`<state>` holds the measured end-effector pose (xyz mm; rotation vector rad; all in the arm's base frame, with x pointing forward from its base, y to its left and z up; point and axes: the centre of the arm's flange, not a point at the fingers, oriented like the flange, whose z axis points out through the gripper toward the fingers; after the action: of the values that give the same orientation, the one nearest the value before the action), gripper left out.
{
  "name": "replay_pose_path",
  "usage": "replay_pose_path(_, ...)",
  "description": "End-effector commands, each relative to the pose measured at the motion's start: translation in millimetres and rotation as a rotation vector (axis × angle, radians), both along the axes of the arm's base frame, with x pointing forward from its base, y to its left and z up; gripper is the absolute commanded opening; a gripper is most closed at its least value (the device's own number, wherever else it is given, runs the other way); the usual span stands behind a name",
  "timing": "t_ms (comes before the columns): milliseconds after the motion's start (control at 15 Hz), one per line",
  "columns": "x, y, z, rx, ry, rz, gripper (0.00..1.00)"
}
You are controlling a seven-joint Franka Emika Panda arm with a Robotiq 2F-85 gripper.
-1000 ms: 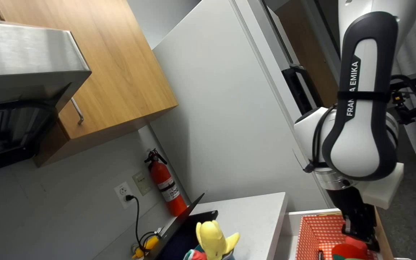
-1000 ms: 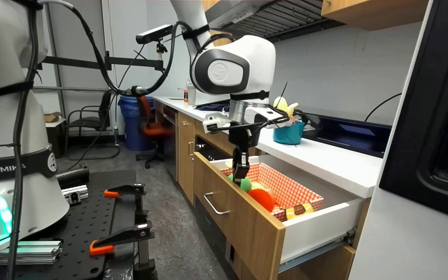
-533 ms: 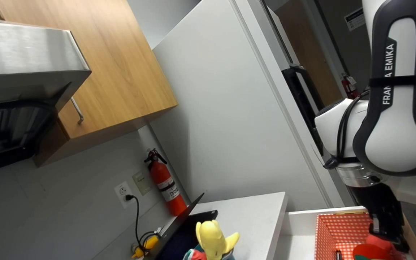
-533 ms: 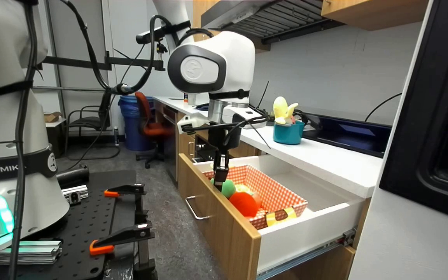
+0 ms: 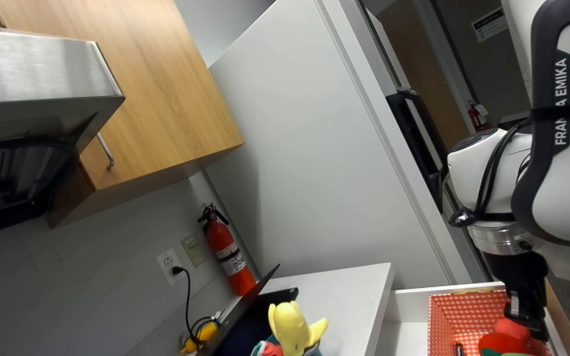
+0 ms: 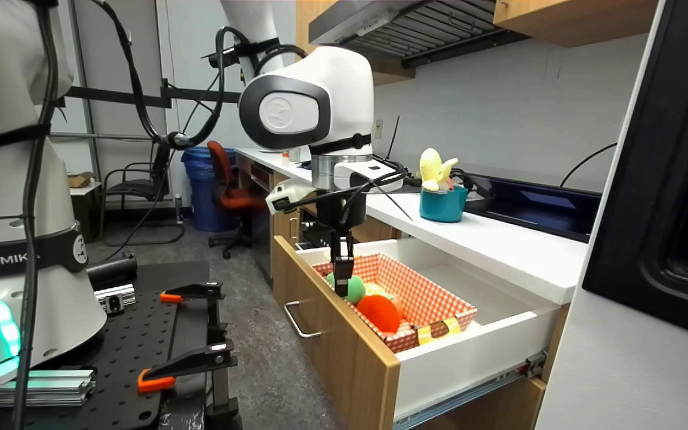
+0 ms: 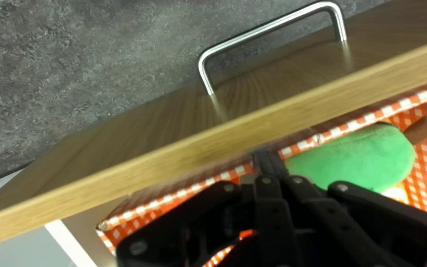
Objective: Open the top drawer and put the plush toy inside
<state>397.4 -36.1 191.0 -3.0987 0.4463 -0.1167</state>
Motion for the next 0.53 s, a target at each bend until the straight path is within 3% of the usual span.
replay_pose_path(0,26,6,50,-0.035,-0.072,0.044,0.0)
replay_pose_path(467,103,26,134,-0.081,-0.192,0.114,0.0)
